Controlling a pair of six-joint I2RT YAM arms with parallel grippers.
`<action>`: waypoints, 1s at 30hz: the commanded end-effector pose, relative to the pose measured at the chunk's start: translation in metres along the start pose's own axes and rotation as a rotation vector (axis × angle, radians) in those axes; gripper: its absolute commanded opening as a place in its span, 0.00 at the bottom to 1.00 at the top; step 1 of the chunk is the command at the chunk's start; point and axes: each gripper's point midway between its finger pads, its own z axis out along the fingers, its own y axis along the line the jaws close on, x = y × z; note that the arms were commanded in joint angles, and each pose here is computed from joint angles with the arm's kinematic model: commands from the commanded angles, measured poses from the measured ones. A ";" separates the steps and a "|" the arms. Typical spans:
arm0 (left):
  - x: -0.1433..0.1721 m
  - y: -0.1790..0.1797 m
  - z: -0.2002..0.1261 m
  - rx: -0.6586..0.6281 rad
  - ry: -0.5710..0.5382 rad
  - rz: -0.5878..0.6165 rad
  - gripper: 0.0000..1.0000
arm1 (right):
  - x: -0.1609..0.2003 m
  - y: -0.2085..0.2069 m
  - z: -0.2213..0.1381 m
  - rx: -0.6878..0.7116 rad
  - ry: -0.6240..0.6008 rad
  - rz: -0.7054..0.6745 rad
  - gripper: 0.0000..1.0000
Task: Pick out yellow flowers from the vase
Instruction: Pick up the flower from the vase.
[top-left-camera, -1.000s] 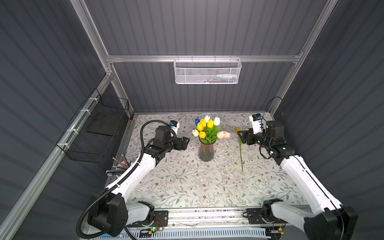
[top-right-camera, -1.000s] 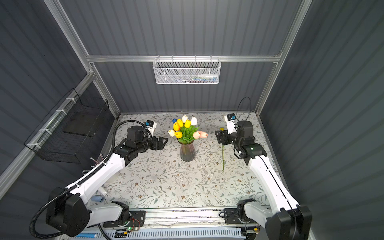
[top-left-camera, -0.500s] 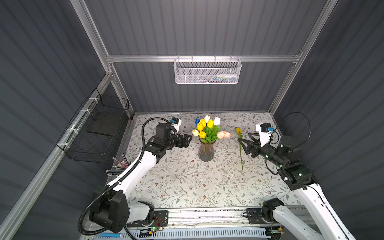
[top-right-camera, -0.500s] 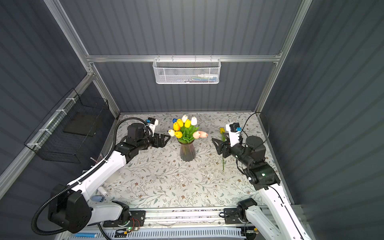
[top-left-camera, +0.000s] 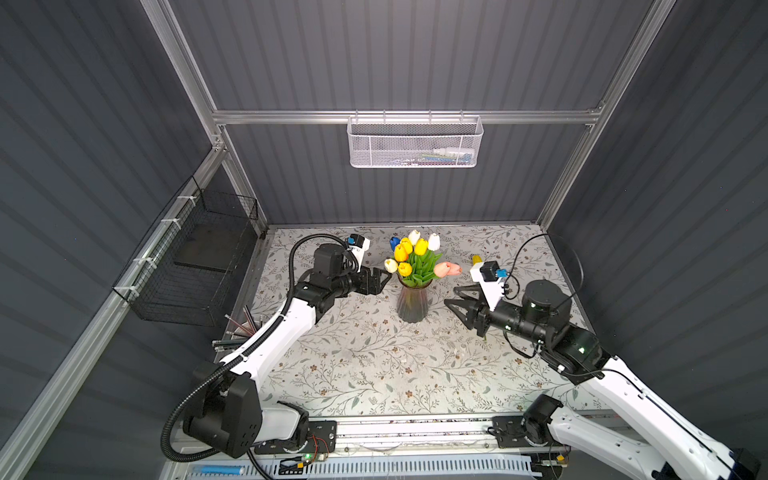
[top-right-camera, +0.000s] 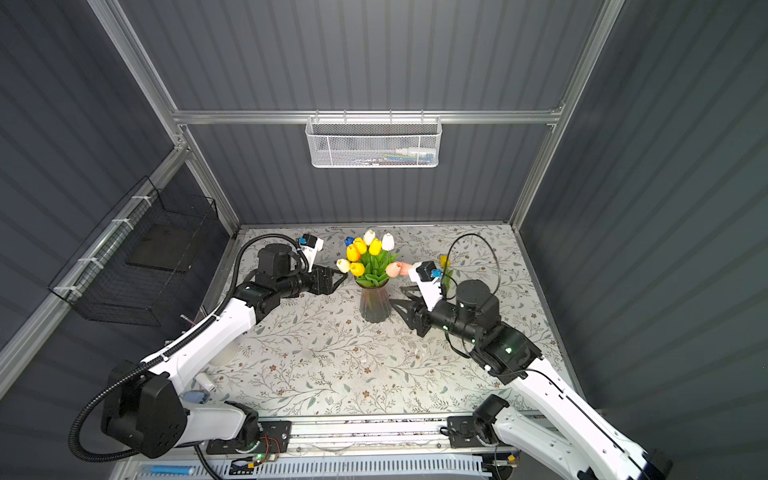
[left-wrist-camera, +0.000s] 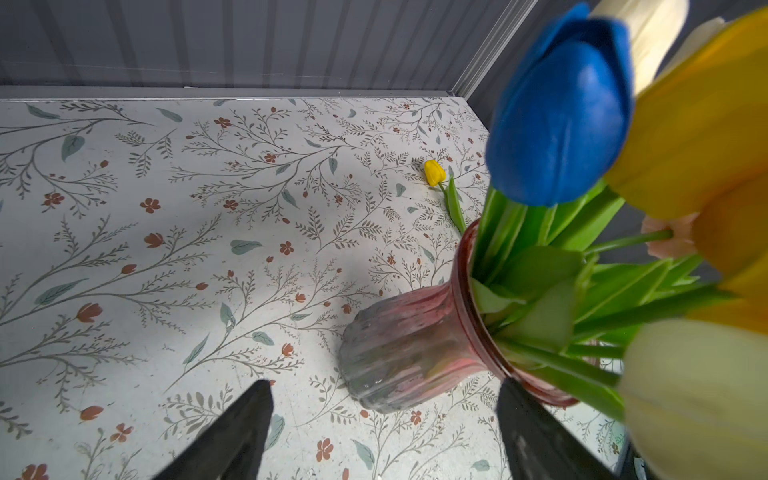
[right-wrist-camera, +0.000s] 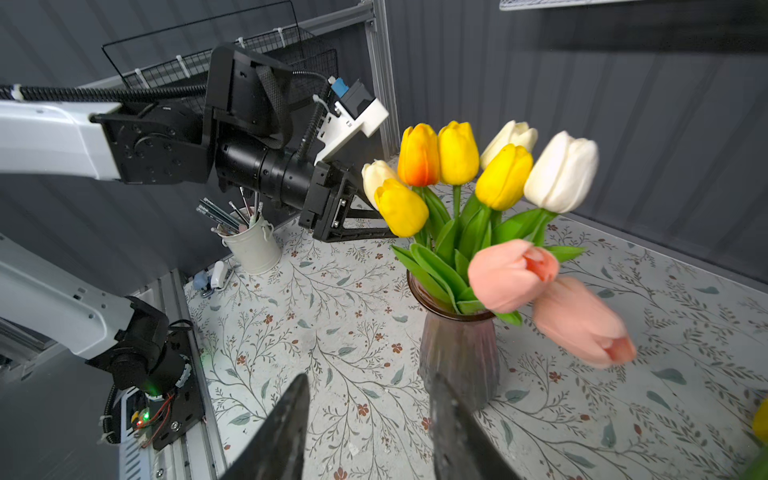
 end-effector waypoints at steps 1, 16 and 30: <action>-0.017 -0.013 0.000 0.056 -0.027 0.005 0.85 | -0.011 0.003 0.014 0.018 -0.035 -0.035 0.44; -0.014 -0.015 0.009 0.094 -0.017 -0.019 0.82 | -0.011 -0.001 0.073 0.033 -0.061 -0.040 0.23; -0.010 -0.013 0.014 0.098 -0.014 -0.034 0.82 | 0.002 -0.014 0.110 0.083 -0.043 -0.039 0.19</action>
